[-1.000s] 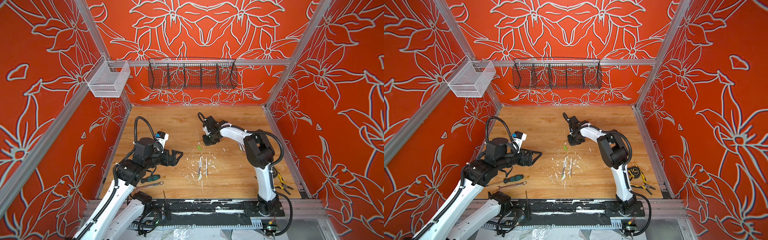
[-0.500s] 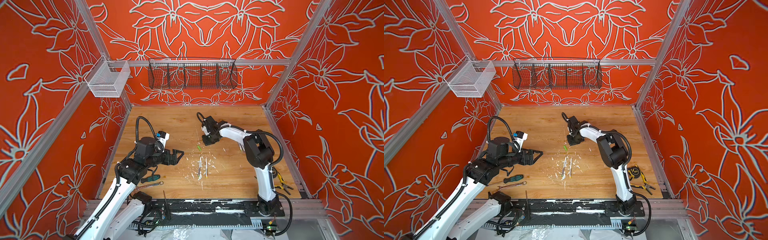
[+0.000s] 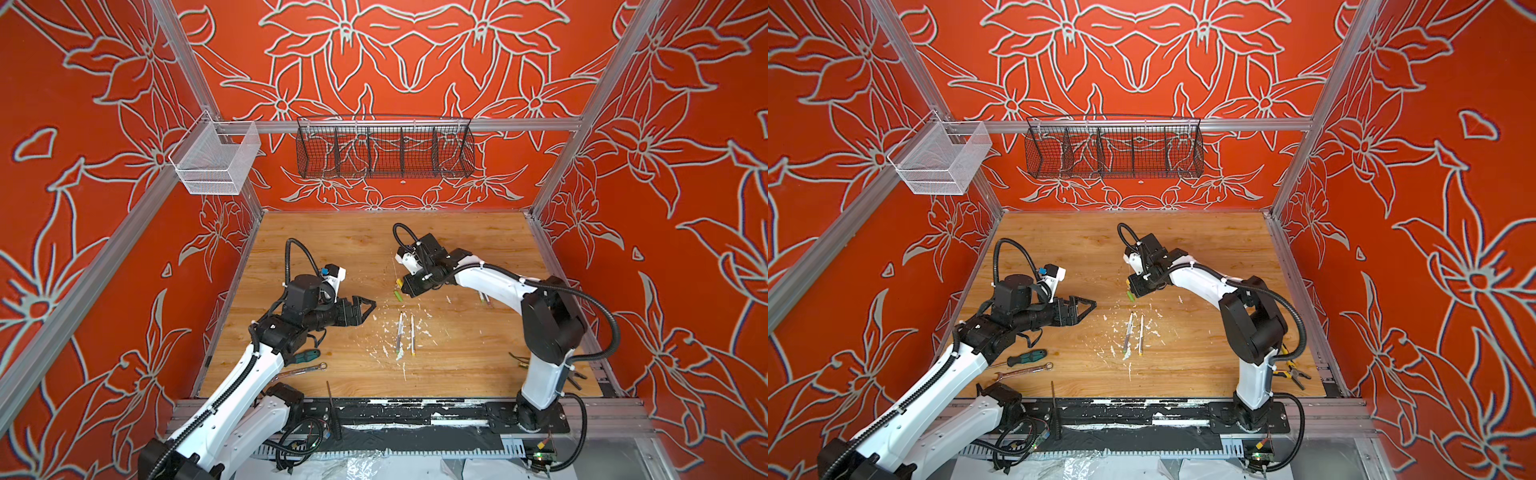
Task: Insert the pens into the pen caps
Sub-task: 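Lift the yellow cap toward the left gripper while the left gripper moves to meet it, then close the left gripper on the yellow cap and open the right gripper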
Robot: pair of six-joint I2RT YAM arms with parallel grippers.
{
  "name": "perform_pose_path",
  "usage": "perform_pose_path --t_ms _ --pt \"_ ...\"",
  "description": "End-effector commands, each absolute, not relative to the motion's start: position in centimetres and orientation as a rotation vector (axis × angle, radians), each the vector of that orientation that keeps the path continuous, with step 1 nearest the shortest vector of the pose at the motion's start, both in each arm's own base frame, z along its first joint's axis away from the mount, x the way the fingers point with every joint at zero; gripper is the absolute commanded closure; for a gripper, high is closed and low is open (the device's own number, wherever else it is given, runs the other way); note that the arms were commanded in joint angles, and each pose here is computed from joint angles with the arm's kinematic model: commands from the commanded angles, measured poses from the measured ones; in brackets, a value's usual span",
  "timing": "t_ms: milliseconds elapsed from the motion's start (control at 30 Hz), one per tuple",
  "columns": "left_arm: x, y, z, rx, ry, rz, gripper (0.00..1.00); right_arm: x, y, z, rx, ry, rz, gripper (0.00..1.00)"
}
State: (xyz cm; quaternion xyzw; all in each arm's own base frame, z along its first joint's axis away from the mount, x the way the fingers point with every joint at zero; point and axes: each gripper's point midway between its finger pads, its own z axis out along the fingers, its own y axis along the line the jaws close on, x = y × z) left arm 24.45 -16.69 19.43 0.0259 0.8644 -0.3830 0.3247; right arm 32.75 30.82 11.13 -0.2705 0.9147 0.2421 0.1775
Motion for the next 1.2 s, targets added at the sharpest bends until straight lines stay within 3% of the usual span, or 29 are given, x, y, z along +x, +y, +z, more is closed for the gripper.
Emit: perform_pose_path --t_ms 0,200,500,667,900,1167 --pt "25.3 -17.7 21.1 0.100 2.159 -1.088 0.03 30.0 33.2 13.9 -0.834 2.499 0.912 0.92" --pt "25.8 -18.6 21.4 0.126 2.109 -1.155 0.00 25.8 35.8 17.1 -0.905 2.389 1.112 0.92" --pt "25.5 -18.7 22.4 0.151 2.074 -1.180 0.05 22.6 37.7 20.6 -0.937 2.260 1.279 0.93" --pt "24.5 -18.9 23.6 0.184 2.019 -1.229 0.16 22.2 38.1 22.6 -0.898 2.177 1.380 0.93" --pt "23.8 -19.0 25.2 0.225 1.944 -1.271 0.42 22.1 38.5 23.5 -0.880 2.143 1.439 0.93" --pt "23.9 -18.9 25.2 0.221 1.941 -1.268 0.53 21.8 39.0 24.6 -0.886 2.113 1.482 0.93"
